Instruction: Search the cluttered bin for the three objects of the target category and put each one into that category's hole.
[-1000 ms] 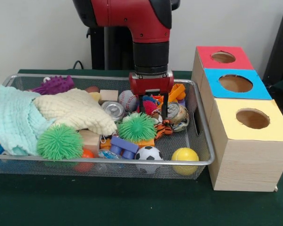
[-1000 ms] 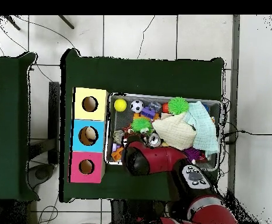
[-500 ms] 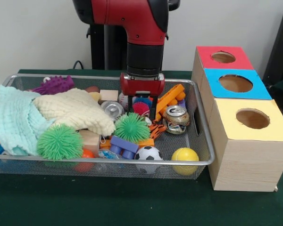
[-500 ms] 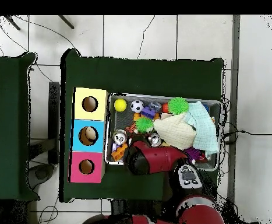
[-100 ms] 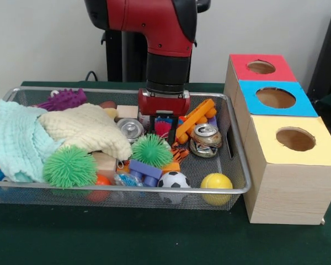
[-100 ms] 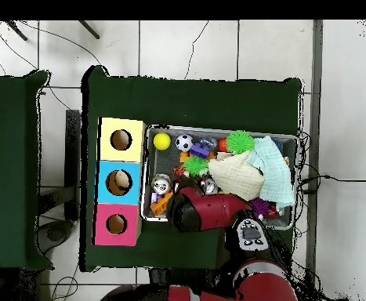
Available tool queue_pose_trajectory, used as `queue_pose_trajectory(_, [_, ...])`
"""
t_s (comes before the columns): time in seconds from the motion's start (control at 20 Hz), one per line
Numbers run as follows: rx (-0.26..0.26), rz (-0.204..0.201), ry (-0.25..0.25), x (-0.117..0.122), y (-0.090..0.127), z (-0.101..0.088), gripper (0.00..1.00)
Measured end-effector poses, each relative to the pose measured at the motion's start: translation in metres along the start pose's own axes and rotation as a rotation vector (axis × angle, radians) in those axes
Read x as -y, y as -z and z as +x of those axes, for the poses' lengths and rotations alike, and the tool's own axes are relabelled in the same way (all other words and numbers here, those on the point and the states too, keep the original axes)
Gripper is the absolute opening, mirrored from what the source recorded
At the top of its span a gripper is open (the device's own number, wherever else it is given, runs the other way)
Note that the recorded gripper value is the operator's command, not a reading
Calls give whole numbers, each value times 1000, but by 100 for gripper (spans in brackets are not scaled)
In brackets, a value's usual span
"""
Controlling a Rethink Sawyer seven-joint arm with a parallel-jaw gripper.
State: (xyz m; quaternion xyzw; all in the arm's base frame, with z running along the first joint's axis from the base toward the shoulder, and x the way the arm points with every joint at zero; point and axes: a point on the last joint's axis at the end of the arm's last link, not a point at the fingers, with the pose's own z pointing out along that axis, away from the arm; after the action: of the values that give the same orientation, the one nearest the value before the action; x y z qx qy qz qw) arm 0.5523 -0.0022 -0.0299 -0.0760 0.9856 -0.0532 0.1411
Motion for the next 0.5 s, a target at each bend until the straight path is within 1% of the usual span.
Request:
queue_pose_trajectory(0.2, [11,0,-7,3,-1,-1,0])
queue_pose_trajectory(0.5, [15,-5,-34,12,-2,-2,0])
